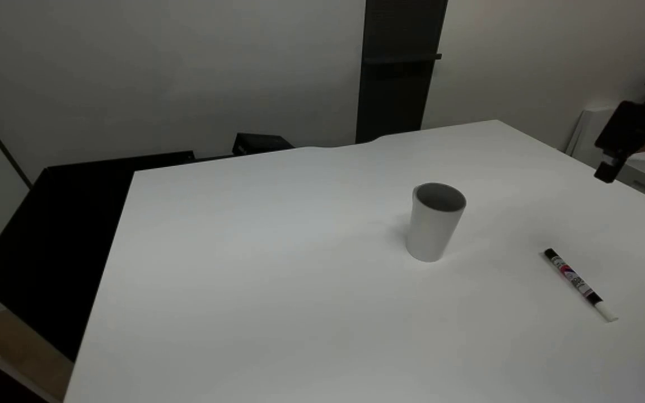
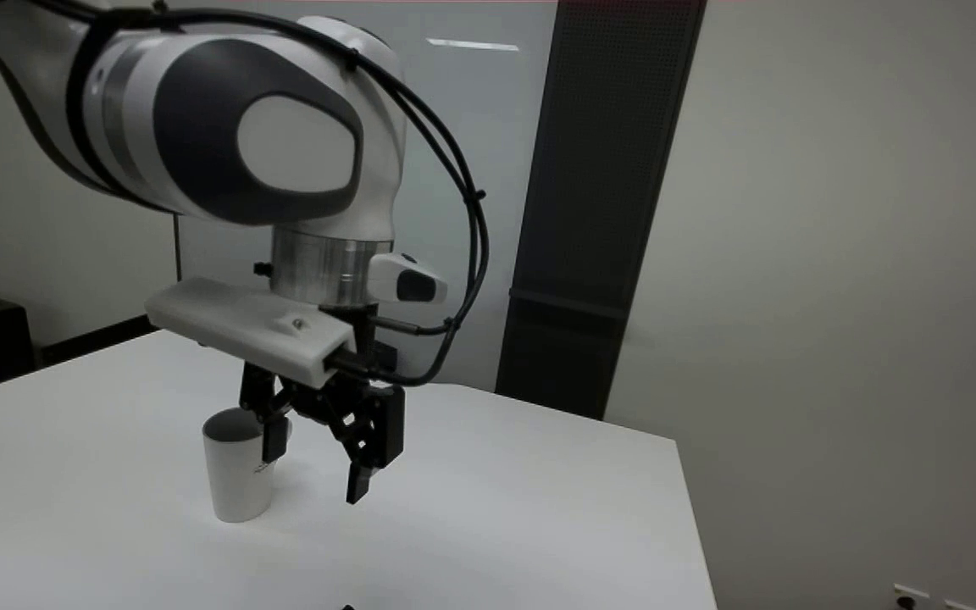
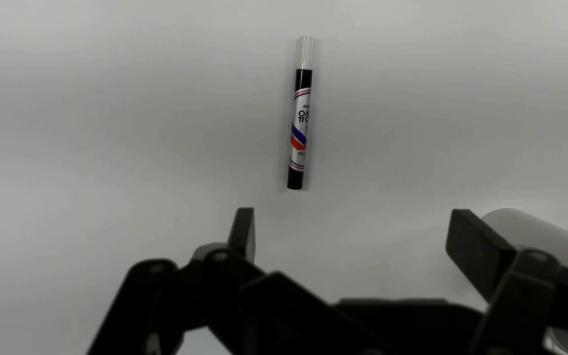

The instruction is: Put the pen in the mug

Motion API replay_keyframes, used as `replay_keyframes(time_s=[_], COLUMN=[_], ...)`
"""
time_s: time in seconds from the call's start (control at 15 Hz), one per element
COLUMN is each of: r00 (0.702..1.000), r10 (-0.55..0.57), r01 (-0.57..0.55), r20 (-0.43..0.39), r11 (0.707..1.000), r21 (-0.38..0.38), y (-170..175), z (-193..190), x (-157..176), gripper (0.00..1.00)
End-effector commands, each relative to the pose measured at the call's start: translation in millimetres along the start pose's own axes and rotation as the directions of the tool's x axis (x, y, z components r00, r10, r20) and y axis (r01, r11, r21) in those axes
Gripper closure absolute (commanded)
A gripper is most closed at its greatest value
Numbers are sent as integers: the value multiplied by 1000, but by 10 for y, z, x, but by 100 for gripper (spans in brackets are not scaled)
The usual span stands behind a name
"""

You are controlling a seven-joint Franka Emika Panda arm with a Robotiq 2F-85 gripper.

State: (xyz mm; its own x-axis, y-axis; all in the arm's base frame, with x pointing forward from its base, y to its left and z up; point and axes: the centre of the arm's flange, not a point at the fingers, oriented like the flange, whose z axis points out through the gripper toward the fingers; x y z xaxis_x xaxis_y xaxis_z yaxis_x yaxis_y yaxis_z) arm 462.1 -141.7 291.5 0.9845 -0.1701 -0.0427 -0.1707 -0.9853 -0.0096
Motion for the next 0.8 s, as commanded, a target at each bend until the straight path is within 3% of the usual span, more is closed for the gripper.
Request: replay_keyframes(time_s=[0.0, 0.73], r00=[998, 1000], r10=[30, 21], r01=[-30, -20], r20=[-55, 17], r11=[1000, 1000], r21=[3, -14], y=[-1, 34], z=[272, 586], x=[-167, -260], gripper=[0, 0])
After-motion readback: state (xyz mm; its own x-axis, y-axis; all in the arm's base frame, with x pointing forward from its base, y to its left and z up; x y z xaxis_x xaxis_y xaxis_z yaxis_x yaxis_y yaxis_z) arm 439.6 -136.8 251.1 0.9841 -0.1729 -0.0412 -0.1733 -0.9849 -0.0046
